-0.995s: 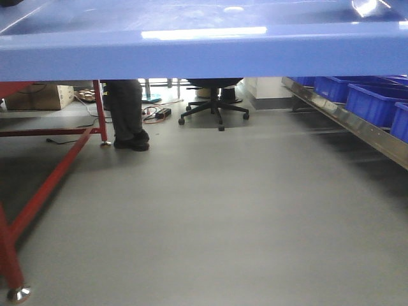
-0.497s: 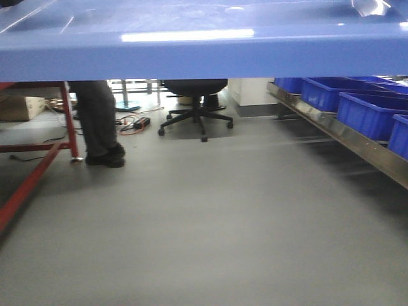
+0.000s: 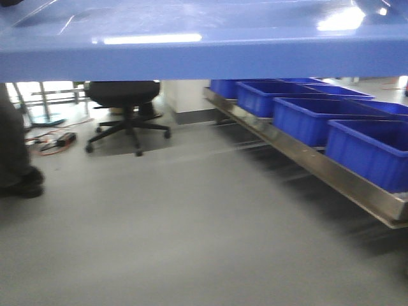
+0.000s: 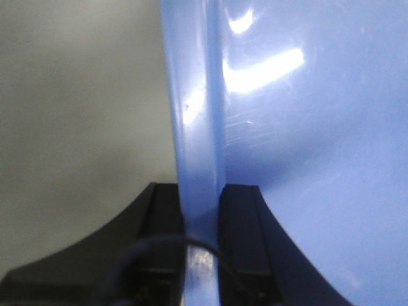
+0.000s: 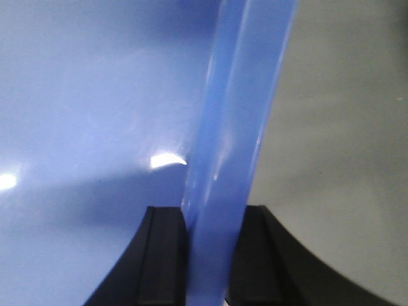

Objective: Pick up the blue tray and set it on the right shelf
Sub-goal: 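Carry the tray with both grippers while driving to the shelving rack, then raise the held tray with both grippers above the shelf edge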

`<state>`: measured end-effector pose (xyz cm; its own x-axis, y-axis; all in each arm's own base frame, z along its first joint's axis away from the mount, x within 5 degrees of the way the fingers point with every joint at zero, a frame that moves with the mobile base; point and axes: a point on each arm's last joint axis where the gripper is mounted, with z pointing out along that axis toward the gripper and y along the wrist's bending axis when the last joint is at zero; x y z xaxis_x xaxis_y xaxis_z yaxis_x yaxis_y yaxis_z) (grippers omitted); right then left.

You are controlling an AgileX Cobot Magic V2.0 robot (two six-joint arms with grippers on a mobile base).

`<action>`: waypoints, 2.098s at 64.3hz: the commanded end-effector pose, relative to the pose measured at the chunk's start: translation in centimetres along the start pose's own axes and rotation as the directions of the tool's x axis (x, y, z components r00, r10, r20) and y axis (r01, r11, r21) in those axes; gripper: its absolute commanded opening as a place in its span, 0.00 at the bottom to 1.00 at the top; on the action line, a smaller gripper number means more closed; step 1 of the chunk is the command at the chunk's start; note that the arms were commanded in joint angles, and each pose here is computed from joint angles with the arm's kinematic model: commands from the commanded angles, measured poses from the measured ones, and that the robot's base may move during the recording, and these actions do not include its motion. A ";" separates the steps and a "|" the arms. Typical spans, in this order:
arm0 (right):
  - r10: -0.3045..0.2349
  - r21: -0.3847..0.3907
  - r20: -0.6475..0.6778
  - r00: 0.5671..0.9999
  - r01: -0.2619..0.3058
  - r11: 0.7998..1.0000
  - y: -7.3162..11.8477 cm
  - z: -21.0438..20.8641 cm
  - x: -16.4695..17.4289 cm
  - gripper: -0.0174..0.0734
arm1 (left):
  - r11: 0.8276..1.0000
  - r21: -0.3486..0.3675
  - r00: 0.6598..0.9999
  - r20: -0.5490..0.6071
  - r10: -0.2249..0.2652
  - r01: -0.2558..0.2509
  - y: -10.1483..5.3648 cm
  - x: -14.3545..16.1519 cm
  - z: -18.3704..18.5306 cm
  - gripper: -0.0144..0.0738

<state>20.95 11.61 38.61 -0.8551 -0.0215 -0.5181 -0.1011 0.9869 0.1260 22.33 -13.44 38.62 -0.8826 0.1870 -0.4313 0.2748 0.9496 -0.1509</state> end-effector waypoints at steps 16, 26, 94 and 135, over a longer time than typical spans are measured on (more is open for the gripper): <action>-0.029 -0.041 0.115 0.993 0.034 0.999 0.1 -1.7 -0.8 0.25 | 0.999 0.028 0.999 -0.038 0.035 -0.034 -0.4 1.0 -1.7 0.11; -0.029 -0.041 0.115 0.993 0.034 0.999 0.1 -1.7 -0.8 0.25 | 0.999 0.028 0.999 -0.038 0.035 -0.034 -0.4 1.0 -1.7 0.11; -0.029 -0.042 0.117 0.993 0.034 0.999 0.1 -1.7 -0.8 0.25 | 0.999 0.026 0.999 -0.039 0.033 -0.032 -0.4 1.0 -1.7 0.11; -0.029 -0.043 0.118 0.993 0.034 0.998 0.2 -1.6 -0.9 0.25 | 0.999 0.030 0.999 -0.040 0.032 -0.031 -0.4 1.0 -1.7 0.11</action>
<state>20.97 11.57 38.62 -0.8539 -0.0229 -0.5200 -0.1008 0.9874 0.1220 22.32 -13.50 38.54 -0.8837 0.1851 -0.4298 0.2753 0.9484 -0.1576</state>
